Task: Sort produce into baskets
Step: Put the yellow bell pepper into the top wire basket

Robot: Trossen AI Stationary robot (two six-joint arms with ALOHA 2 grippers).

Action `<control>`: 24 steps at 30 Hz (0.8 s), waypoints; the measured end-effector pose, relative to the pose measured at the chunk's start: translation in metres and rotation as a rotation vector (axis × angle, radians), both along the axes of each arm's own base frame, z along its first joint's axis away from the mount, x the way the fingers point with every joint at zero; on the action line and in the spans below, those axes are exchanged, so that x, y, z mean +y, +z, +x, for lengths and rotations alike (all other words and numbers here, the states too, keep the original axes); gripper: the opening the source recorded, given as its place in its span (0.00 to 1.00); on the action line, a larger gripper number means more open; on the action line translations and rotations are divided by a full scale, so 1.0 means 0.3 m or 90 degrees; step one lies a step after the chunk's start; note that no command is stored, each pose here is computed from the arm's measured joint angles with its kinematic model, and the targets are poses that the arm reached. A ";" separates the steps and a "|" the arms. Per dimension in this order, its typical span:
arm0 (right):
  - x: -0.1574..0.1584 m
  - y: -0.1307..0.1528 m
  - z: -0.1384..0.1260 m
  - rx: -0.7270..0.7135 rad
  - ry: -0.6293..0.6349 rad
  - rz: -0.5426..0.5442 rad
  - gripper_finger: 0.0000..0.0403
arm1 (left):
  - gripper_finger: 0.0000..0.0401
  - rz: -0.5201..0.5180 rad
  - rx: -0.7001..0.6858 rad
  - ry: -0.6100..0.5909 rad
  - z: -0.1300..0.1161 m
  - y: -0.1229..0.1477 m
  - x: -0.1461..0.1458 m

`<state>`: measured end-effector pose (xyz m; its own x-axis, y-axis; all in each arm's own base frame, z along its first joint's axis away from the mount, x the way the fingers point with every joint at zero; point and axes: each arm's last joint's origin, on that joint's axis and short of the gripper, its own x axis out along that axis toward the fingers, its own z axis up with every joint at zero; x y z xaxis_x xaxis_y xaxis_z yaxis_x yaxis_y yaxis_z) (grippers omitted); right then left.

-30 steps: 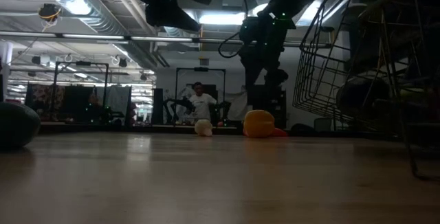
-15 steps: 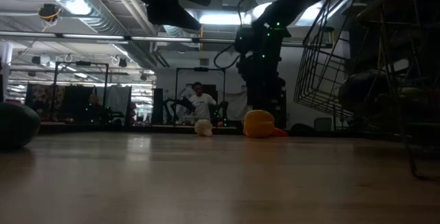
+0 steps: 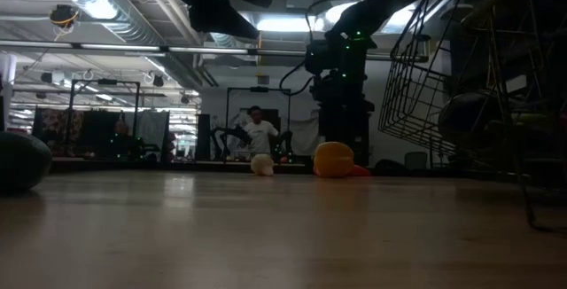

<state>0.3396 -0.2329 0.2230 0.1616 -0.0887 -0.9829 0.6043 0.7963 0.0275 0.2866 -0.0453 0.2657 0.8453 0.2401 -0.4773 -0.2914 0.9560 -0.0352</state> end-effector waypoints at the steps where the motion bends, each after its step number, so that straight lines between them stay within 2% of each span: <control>1: 0.003 0.000 0.000 0.003 -0.003 0.003 0.98 | 0.98 0.000 0.000 0.000 0.000 0.000 0.000; 8: 0.020 0.004 0.025 -0.023 -0.054 -0.001 0.98 | 0.98 -0.001 0.000 0.000 0.000 0.000 0.000; 13: 0.007 0.060 0.042 -0.056 -0.078 -0.019 0.98 | 0.98 -0.001 0.000 0.000 0.000 0.000 0.000; 18: -0.012 0.168 0.080 -0.152 -0.133 -0.052 0.98 | 0.98 0.000 0.000 0.000 0.000 0.000 0.000; 24: 0.002 0.189 0.136 -0.233 -0.138 -0.093 0.98 | 0.98 -0.001 0.000 0.000 0.000 0.000 0.000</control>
